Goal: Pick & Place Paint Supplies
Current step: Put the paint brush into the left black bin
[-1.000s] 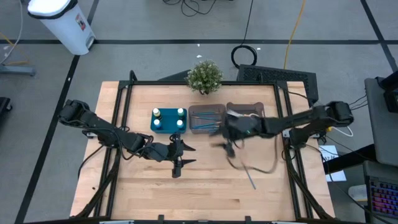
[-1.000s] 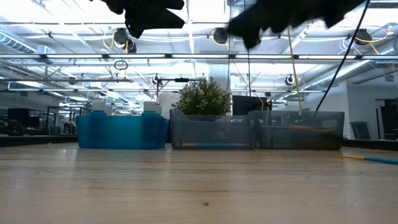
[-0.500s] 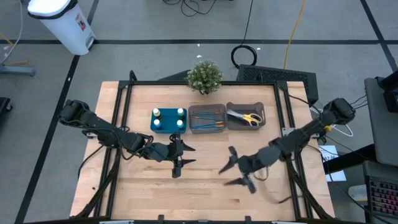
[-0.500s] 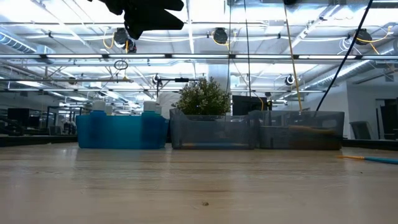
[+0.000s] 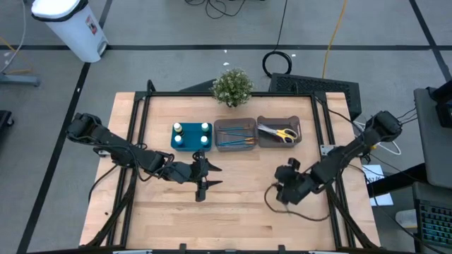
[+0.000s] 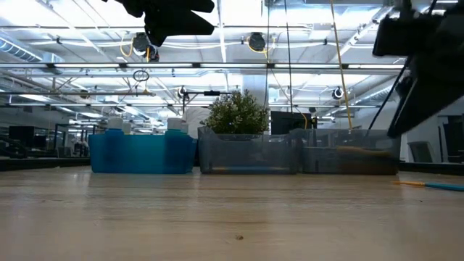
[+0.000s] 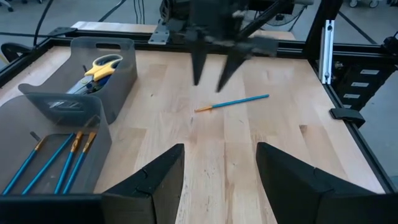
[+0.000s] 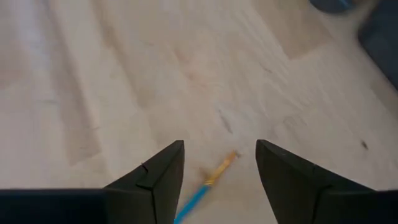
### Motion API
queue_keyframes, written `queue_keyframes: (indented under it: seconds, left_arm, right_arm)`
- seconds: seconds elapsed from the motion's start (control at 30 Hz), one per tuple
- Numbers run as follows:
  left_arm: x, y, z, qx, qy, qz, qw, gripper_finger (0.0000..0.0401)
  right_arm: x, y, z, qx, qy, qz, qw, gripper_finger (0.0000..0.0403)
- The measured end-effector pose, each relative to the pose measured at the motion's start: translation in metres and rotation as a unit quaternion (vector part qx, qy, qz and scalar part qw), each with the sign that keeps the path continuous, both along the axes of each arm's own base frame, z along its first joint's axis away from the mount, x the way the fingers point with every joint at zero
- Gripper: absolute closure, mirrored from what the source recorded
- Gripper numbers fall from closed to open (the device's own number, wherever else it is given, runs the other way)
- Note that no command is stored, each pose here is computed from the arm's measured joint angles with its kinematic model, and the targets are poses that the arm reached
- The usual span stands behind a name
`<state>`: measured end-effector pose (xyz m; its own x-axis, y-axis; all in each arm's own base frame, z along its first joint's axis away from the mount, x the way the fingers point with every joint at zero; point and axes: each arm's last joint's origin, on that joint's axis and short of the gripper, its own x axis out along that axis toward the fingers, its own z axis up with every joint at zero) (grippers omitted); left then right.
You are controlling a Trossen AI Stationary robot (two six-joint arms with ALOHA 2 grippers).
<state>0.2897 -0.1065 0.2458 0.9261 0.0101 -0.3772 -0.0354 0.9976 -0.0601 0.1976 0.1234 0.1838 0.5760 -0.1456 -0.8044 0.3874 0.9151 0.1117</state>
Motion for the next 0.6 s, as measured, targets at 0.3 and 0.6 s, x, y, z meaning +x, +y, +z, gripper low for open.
queue_keyframes:
  seconds: [0.3,0.6]
  left_arm:
    - [0.000,0.000,0.000,0.000,0.000,0.000,1.000,0.0192]
    - [0.000,0.000,-0.001,0.001,0.002,0.000,1.000,0.0192]
  right_arm:
    - [-0.006,-0.020,-0.040,0.039,-0.004,-0.034,0.999,0.0229]
    - [-0.003,-0.024,-0.063,0.031,0.016,-0.036,0.999,0.0247]
